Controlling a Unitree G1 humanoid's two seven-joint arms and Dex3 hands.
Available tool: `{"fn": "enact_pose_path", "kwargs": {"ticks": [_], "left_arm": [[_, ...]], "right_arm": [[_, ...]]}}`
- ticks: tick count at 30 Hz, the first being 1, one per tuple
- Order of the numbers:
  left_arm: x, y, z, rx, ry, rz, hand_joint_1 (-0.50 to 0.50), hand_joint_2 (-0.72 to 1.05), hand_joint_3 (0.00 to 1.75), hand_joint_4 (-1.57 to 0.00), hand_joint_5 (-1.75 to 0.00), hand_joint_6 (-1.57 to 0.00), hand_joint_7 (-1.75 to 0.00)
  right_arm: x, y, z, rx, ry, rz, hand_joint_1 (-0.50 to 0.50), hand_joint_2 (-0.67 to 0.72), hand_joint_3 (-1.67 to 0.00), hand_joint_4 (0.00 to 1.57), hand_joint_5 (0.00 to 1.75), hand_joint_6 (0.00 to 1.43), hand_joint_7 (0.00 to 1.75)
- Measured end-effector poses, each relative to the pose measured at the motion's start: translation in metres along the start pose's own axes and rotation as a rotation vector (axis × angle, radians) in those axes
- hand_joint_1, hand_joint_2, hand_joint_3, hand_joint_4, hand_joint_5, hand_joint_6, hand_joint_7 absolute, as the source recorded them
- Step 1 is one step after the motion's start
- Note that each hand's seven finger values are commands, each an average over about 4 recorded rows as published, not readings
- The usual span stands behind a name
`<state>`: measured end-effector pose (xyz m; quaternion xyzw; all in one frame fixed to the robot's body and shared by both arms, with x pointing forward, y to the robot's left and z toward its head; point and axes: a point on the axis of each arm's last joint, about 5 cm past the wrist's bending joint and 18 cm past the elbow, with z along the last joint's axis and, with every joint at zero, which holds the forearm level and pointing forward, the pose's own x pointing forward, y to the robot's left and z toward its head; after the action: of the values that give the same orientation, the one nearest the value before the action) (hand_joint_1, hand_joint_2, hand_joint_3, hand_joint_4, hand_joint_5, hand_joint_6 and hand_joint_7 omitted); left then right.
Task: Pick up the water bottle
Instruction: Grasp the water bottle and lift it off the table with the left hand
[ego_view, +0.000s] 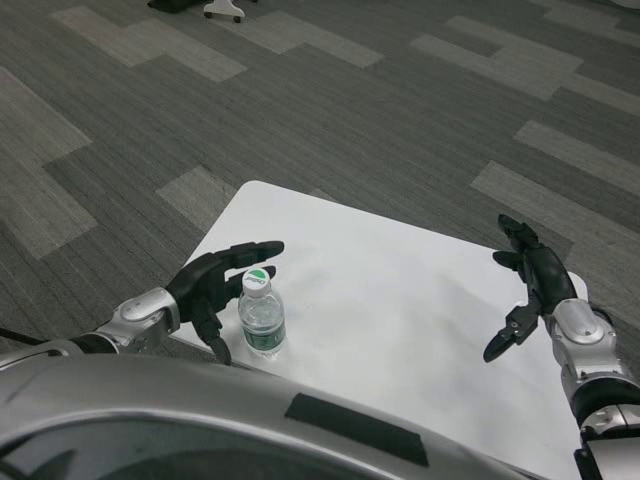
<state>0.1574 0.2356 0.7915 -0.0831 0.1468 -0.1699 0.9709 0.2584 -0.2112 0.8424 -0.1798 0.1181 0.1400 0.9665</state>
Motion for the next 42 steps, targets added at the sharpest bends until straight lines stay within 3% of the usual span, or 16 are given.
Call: {"fn": "enact_pose_path", "kwargs": {"ticks": [12,18,22,36,42], "left_arm": [[0.025,-0.013,0.011,0.03,-0.031,-0.085,0.5,-0.37,0.09,-0.15,-0.05,-0.47,0.0],[0.026,-0.017,0.008,0.042,-0.007,-0.118,0.5,-0.37,0.09,-0.15,0.0,-0.46,0.0],[0.026,-0.018,0.007,0.048,0.004,-0.131,0.5,-0.37,0.07,-0.15,-0.03,-0.45,0.0],[0.021,-0.014,0.007,0.061,0.019,-0.132,0.5,-0.37,0.09,-0.15,-0.1,-0.42,0.0],[0.02,-0.016,0.004,0.067,0.043,-0.151,0.5,-0.28,0.07,-0.11,-0.1,-0.37,0.0]], "right_arm": [[0.002,0.001,0.004,0.006,-0.026,0.0,-0.29,0.6,-0.16,0.0,0.78,0.0,0.07],[0.002,0.0,0.007,0.013,-0.042,-0.007,-0.29,0.6,-0.08,0.0,0.78,0.0,0.07],[0.002,0.0,0.007,0.013,-0.043,-0.007,-0.29,0.6,-0.16,0.0,0.78,0.0,0.07],[0.002,0.0,0.006,0.014,-0.04,-0.006,-0.29,0.6,-0.16,0.0,0.78,0.0,0.07],[0.002,0.0,0.006,0.014,-0.038,-0.006,-0.29,0.6,-0.16,0.0,0.78,0.0,0.07]]}}
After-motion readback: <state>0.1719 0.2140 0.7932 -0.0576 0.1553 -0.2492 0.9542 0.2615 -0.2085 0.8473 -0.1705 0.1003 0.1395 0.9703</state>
